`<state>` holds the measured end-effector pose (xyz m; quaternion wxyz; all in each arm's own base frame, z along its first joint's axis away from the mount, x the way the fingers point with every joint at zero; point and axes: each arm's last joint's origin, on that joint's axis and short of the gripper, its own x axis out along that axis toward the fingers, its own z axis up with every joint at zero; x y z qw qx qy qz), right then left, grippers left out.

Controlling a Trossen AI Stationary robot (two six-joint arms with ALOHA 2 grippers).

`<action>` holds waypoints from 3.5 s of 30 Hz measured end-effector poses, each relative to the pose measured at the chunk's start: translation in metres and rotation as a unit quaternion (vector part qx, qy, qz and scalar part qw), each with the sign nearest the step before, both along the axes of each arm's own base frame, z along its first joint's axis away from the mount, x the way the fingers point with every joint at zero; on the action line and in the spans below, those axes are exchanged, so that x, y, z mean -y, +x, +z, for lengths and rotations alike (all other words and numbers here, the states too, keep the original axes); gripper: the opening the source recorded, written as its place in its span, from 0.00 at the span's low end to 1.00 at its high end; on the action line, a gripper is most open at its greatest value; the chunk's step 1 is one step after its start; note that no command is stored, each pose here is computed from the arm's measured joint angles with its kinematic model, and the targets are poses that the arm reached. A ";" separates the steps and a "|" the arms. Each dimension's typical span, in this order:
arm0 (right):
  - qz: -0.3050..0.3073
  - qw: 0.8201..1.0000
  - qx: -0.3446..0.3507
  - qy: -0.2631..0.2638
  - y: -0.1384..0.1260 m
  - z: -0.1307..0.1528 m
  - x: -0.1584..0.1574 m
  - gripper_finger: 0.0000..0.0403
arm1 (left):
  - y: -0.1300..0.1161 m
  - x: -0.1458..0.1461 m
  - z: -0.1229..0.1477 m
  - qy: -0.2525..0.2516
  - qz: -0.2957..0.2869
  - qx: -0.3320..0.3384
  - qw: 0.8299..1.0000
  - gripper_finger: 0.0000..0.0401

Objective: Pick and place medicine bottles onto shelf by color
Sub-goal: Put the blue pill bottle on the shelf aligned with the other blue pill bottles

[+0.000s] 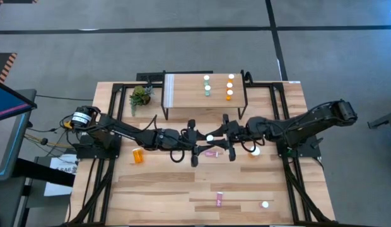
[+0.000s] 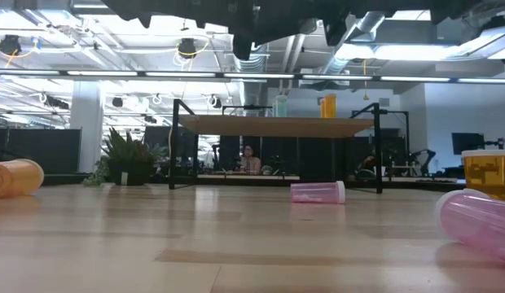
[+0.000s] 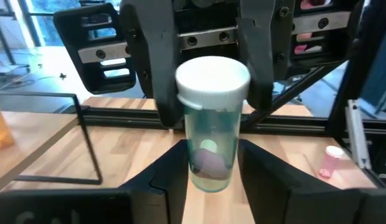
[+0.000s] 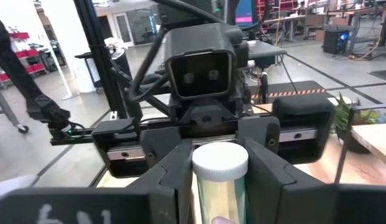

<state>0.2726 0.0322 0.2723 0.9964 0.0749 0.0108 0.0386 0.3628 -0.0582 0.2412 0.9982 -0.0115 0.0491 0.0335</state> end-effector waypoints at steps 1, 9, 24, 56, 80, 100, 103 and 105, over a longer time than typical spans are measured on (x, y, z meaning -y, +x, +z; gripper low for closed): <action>-0.002 1.000 0.000 -0.001 0.000 0.000 0.001 0.34 | 0.000 0.000 -0.001 0.001 0.006 -0.003 1.000 0.33; -0.049 0.998 0.017 -0.024 0.002 0.003 0.020 0.34 | -0.005 -0.006 -0.013 0.050 0.100 -0.079 0.991 0.48; -0.108 0.991 0.067 -0.029 0.003 0.002 0.080 0.35 | -0.035 -0.021 -0.023 0.053 0.130 -0.048 0.989 0.55; -0.369 0.928 0.048 -0.026 0.029 -0.061 0.092 0.34 | -0.066 -0.029 -0.045 -0.001 0.134 0.015 0.991 0.55; -0.398 0.916 0.056 -0.019 0.037 -0.077 0.094 0.34 | -0.066 -0.029 -0.044 0.000 0.134 0.015 0.991 0.55; -0.424 0.903 0.062 -0.020 0.035 -0.084 0.111 0.36 | -0.066 -0.028 -0.045 0.000 0.129 0.013 0.992 0.55; -0.417 0.907 0.062 -0.021 0.036 -0.084 0.111 0.36 | -0.066 -0.028 -0.045 0.000 0.129 0.013 0.992 0.55; -0.416 0.907 0.063 -0.021 0.036 -0.084 0.111 0.36 | -0.066 -0.028 -0.045 0.000 0.129 0.013 0.992 0.55</action>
